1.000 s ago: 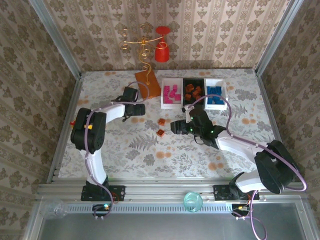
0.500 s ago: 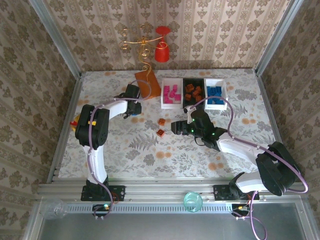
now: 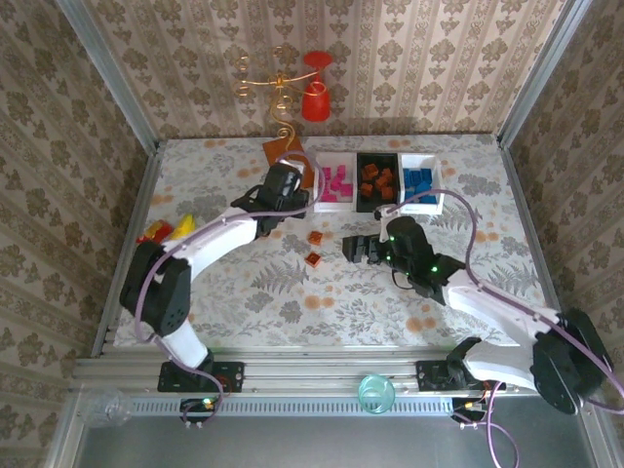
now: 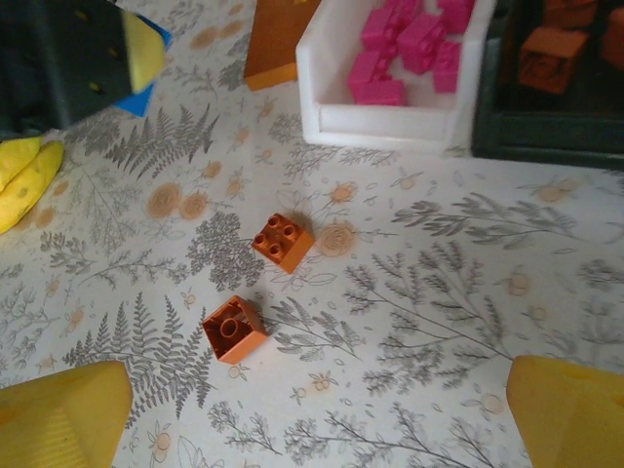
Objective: Sort the legos into containers by color
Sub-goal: Place the lego in the container, then pick up the lego from the center of the table, then place the lego in the container, then pick up the lego from the center of the table.
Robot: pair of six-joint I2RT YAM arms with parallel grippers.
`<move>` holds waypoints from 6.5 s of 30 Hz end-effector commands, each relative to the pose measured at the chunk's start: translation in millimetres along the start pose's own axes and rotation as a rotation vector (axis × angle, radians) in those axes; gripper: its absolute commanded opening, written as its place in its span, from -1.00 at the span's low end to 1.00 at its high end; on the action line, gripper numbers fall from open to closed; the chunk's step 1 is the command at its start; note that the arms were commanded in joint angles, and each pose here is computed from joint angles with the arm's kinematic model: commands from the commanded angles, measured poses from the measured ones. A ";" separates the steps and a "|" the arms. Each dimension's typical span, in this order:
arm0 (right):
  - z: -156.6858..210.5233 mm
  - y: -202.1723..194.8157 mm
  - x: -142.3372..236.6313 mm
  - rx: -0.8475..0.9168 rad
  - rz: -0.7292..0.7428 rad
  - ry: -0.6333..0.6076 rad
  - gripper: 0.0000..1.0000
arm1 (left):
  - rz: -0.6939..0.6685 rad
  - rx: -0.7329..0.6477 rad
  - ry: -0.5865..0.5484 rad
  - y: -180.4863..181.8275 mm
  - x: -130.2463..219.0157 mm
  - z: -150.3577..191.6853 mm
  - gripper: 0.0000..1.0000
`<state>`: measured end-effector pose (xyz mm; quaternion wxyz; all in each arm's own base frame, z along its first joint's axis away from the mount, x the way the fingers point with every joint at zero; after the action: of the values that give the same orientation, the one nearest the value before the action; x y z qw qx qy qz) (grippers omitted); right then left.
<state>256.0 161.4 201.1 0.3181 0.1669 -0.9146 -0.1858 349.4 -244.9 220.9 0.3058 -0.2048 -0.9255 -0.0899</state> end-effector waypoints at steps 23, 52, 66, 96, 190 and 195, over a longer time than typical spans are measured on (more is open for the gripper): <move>-28.9 -125.7 96.3 -0.283 0.487 -0.275 1.00 | 0.273 -0.143 -0.250 -150.0 -69.3 -71.5 -0.37; -24.4 -130.3 116.5 -0.310 0.497 -0.348 1.00 | 0.446 -0.191 -0.468 -224.4 -160.9 -122.8 0.33; -8.4 -91.4 58.9 -0.226 0.317 -0.146 0.96 | 0.292 0.000 -0.401 -92.9 -34.2 -71.8 0.37; 82.6 69.7 -167.3 0.500 0.052 0.423 0.60 | -0.102 0.372 -0.129 86.5 104.1 149.4 0.53; 65.9 40.0 -196.2 0.518 0.015 0.510 -0.19 | 0.068 0.328 -0.114 51.1 105.8 159.8 0.61; 42.9 52.6 -167.6 0.467 -0.040 0.403 -0.30 | 0.086 0.335 -0.126 47.1 105.0 154.9 0.60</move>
<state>355.7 289.3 82.0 0.4537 0.2701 -0.8444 0.0905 209.9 -118.3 158.4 0.2910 -0.1846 -0.9357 0.0753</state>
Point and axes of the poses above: each hand's point on the last joint's axis, 136 mm out from that joint toward the fingers, its own x axis back along the fingers, its own y axis along the line the jaws close on, z = x × y, the point moved 7 cm from there along x, back along the fingers, and after that the axes turned 8 degrees about -x, right-handed, at the moved point
